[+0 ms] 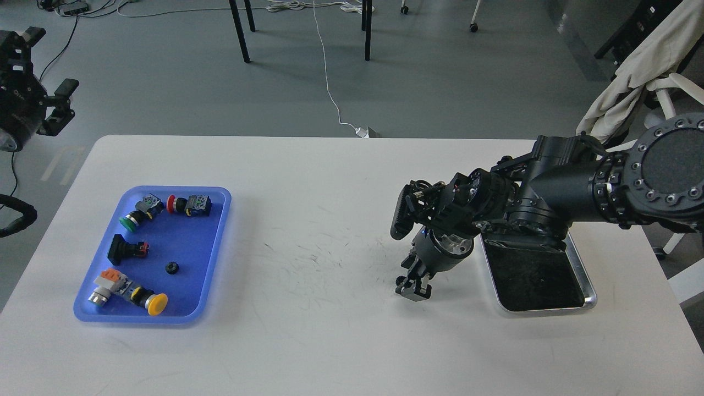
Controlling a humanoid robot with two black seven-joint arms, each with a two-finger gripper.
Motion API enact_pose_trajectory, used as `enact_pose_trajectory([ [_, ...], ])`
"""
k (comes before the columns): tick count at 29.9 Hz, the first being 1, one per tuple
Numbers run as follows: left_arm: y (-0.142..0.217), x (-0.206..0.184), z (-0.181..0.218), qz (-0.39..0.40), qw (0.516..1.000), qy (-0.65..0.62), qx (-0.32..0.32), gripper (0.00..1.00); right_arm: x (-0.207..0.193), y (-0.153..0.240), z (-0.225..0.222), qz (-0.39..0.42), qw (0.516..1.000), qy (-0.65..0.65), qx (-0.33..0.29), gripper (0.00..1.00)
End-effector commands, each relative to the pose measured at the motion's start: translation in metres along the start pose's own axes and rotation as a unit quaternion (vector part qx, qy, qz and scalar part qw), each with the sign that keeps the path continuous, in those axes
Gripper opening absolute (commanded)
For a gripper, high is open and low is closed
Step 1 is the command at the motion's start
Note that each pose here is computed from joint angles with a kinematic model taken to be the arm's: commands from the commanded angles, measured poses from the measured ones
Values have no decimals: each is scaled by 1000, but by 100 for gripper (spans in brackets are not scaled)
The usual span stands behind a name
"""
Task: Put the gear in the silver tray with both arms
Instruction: 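Lower the right gripper and grasp the black gear, then carry the gear with the right gripper over the silver tray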
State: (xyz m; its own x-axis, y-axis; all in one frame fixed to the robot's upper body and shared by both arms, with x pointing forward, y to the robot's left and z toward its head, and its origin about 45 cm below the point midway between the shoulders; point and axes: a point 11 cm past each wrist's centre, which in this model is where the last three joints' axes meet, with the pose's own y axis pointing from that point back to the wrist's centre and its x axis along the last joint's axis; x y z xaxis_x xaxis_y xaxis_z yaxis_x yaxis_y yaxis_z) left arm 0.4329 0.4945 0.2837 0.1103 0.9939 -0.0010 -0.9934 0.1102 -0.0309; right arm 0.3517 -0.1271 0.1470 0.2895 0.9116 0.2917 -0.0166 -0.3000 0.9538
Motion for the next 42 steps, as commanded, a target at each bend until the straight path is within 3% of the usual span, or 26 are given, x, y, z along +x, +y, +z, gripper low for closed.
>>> enact_pose_trajectory([
  [1,0,0,0,0,1000,0,0,98,0,0,1,1,1000,-1,-1,51],
  [29,1,1,0,1,1000,0,0,98,-1,0,5,2,1000,-3,-7,29],
  [36,1,2,0,1,1000,-1,0,98,-2,-1,6,2,1000,-5,-8,18],
  [42,5,3,-5,2,1000,0,7,98,-2,0,8,2,1000,-4,-12,2],
])
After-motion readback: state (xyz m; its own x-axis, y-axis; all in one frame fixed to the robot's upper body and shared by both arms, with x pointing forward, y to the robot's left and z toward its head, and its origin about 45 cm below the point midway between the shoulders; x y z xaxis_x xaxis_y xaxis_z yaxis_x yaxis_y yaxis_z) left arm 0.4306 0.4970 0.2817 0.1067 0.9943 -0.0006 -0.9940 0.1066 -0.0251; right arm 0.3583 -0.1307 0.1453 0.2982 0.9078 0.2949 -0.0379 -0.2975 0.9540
